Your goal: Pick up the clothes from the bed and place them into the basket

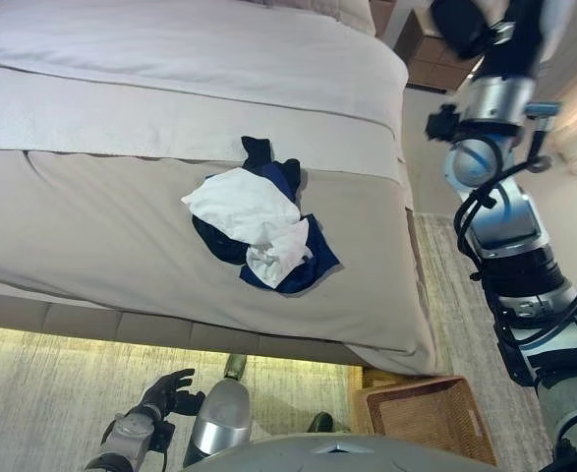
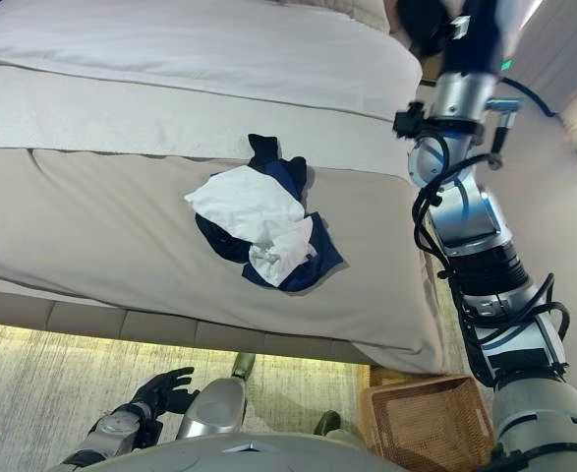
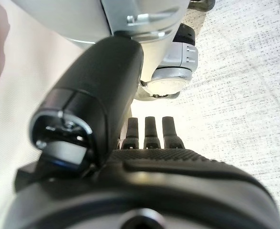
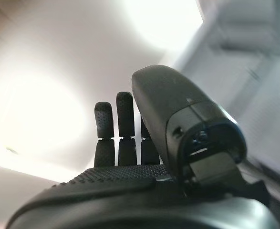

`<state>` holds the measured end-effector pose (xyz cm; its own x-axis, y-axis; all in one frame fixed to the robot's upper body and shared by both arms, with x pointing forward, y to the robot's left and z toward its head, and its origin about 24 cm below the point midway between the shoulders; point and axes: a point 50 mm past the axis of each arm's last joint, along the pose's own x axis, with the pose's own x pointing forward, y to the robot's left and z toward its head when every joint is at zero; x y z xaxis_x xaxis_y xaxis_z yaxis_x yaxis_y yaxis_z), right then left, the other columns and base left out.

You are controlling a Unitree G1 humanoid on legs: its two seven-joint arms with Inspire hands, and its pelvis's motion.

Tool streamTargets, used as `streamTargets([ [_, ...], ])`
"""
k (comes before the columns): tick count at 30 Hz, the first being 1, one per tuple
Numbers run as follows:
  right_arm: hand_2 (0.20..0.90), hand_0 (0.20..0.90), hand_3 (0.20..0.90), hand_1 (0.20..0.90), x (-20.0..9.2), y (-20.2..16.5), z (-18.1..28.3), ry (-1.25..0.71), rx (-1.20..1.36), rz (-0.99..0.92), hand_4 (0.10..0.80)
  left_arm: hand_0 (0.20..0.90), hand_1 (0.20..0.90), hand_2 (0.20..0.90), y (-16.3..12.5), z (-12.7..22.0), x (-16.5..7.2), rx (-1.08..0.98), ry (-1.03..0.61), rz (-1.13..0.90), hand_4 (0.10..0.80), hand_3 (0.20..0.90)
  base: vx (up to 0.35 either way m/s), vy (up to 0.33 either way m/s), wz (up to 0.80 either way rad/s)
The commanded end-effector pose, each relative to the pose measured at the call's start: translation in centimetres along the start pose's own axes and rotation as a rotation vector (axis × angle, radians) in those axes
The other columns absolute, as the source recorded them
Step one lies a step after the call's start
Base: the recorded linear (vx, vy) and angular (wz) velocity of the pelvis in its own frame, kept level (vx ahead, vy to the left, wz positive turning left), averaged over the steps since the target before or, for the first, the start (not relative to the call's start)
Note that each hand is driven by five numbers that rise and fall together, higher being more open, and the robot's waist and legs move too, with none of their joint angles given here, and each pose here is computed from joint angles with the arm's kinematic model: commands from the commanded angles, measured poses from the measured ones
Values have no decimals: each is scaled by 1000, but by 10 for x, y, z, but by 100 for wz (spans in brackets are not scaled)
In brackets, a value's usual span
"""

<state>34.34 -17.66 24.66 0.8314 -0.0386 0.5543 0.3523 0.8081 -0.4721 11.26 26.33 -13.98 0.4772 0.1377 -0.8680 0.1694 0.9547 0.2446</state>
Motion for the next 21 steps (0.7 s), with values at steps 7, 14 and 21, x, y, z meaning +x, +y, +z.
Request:
streamTargets([
  [7,900,900,900,900,-11,54,-65,273,-255,473,800,900,900,900,-18,4,3,59,6,-97,800,900,50,14,12],
  [14,900,900,900,900,-5,68,-76,369,-328,442,800,900,900,900,-2,24,5,54,-58,-57,800,900,-57,25,29],
  [21,900,900,900,900,5,54,-101,588,-370,391,800,900,900,900,14,58,7,31,-158,-11,800,900,-110,-13,27],
])
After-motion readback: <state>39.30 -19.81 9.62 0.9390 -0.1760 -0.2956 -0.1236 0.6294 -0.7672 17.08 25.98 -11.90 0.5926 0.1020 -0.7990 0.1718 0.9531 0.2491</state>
